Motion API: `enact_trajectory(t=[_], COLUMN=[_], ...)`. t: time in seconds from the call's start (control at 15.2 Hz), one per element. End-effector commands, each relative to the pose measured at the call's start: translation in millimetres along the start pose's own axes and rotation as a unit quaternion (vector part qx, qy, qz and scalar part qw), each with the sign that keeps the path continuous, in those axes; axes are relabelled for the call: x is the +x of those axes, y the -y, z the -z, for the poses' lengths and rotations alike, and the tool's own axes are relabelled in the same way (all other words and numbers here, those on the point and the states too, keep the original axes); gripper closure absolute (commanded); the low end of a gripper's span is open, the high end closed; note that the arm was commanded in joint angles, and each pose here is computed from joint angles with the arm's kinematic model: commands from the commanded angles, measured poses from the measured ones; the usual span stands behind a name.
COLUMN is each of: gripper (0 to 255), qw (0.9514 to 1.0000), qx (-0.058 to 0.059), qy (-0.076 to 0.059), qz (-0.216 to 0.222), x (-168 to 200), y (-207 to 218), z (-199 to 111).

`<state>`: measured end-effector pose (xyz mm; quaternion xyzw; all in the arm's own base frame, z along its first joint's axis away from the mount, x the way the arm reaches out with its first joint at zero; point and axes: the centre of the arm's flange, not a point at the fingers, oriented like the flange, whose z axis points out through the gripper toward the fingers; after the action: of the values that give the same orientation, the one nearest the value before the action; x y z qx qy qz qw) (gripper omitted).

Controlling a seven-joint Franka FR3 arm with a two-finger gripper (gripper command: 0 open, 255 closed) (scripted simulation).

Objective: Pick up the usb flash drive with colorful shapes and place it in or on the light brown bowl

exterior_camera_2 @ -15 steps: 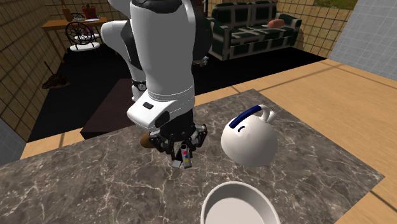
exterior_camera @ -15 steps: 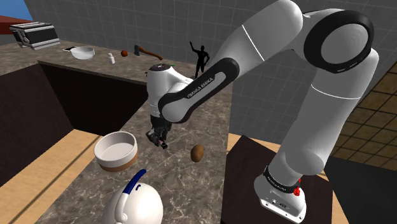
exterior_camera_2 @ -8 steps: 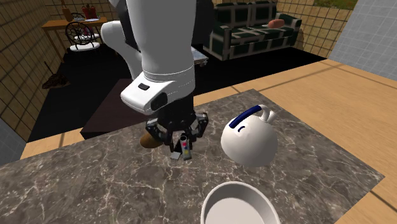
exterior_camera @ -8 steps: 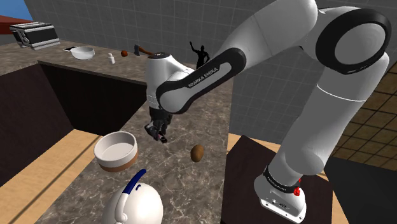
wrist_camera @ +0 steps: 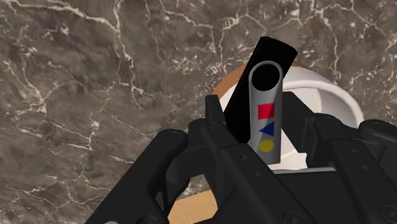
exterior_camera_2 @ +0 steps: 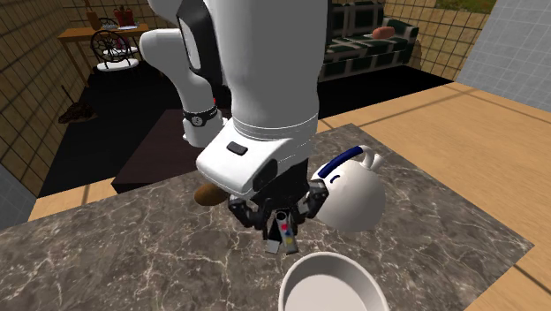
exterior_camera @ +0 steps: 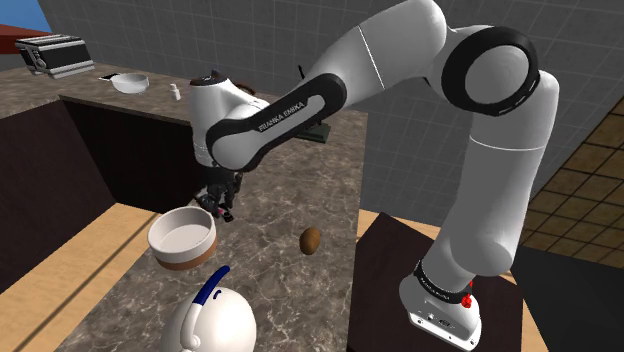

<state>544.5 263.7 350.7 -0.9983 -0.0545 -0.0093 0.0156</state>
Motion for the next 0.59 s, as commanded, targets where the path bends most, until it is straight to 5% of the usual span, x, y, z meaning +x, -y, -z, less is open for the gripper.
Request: enact_trajectory(t=[0.0,0.53], gripper=[255,255], qw=[1.0,1.0], qx=[0.0,0.0], qy=[0.0,0.0], qz=[-0.001,-0.001], x=[21.6,90.2], y=[15.7,60.9], z=[1.7,-9.8])
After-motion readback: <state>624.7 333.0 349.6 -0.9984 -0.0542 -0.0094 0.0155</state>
